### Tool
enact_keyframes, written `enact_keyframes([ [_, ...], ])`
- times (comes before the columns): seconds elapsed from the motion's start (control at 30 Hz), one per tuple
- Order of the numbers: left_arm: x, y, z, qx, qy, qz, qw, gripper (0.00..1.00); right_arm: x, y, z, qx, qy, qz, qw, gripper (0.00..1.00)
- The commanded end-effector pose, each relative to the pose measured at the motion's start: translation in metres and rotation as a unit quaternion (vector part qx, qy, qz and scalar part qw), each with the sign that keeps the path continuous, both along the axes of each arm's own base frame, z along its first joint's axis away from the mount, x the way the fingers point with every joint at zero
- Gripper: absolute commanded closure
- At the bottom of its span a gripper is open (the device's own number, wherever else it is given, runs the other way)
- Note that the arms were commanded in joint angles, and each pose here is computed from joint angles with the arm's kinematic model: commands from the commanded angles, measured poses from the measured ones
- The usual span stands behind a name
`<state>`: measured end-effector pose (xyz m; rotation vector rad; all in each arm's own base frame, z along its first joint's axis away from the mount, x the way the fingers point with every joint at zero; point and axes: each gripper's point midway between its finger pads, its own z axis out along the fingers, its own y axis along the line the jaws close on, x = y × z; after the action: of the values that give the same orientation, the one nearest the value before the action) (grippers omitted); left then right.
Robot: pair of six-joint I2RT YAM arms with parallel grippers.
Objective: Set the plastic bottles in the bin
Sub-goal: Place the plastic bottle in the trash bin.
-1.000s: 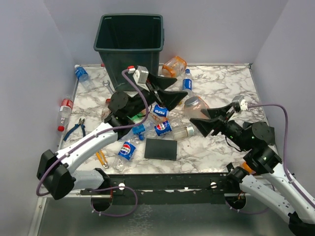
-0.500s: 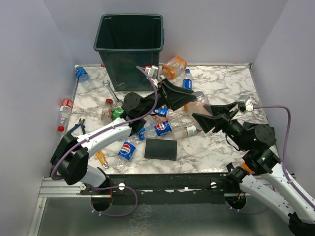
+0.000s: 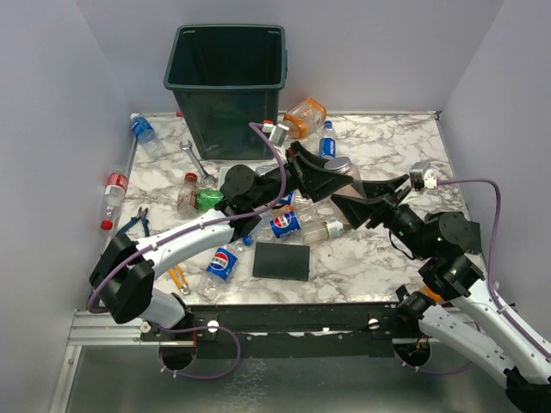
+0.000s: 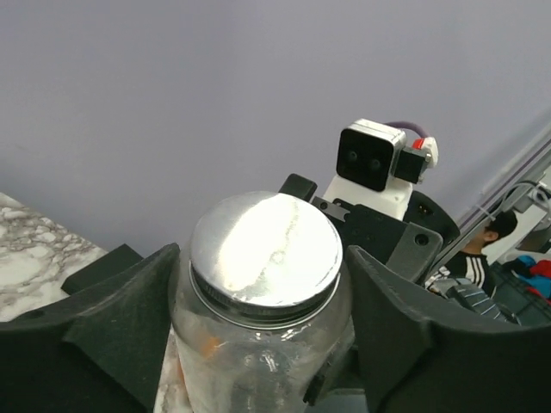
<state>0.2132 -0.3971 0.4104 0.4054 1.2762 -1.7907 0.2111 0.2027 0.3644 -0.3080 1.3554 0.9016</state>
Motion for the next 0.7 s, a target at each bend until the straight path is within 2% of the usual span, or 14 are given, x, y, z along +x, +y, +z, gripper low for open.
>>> enact_keyframes([
  [0.0, -0.016, -0.008, 0.009, 0.006, -0.033, -0.017, 0.999, 0.40, 0.001, 0.004, -0.001, 0.002, 0.006, 0.006, 1.000, 0.69],
  [0.07, -0.016, -0.008, 0.010, 0.006, -0.037, -0.014, 0.999, 0.53, 0.001, 0.005, -0.003, 0.000, 0.009, 0.008, 1.000, 0.67],
  [0.1, -0.016, -0.008, 0.010, 0.007, -0.040, -0.013, 0.999, 0.60, 0.000, 0.005, -0.003, -0.001, 0.011, 0.008, 1.000, 0.64],
  [0.13, -0.016, -0.007, 0.011, 0.007, -0.043, -0.011, 0.999, 0.66, 0.000, 0.005, -0.002, -0.002, 0.013, 0.009, 1.000, 0.57],
  [0.23, -0.011, -0.005, 0.012, 0.017, -0.053, 0.009, 0.998, 0.83, -0.002, 0.004, -0.002, -0.007, 0.027, 0.011, 1.000, 0.18],
  [0.3, 0.000, -0.002, 0.014, 0.034, -0.065, 0.042, 0.996, 0.92, -0.004, 0.002, 0.001, -0.010, 0.036, 0.009, 0.999, 0.01],
  [0.33, 0.009, 0.002, 0.016, 0.046, -0.070, 0.068, 0.994, 0.99, -0.006, 0.001, 0.007, -0.010, 0.035, 0.012, 0.999, 0.00],
  [0.43, 0.049, 0.024, 0.024, 0.086, -0.074, 0.164, 0.980, 1.00, -0.013, -0.003, 0.011, -0.028, 0.054, 0.014, 0.998, 0.00],
  [0.53, 0.080, 0.053, 0.046, 0.094, -0.091, 0.236, 0.963, 1.00, -0.022, -0.008, 0.023, -0.030, 0.052, 0.019, 0.998, 0.00],
  [0.6, 0.104, 0.080, 0.065, 0.103, -0.109, 0.305, 0.941, 1.00, -0.025, -0.017, 0.031, -0.024, 0.051, 0.006, 0.998, 0.00],
  [0.67, 0.125, 0.109, 0.085, 0.117, -0.138, 0.385, 0.905, 1.00, -0.029, -0.028, 0.037, -0.011, 0.044, -0.013, 0.999, 0.00],
])
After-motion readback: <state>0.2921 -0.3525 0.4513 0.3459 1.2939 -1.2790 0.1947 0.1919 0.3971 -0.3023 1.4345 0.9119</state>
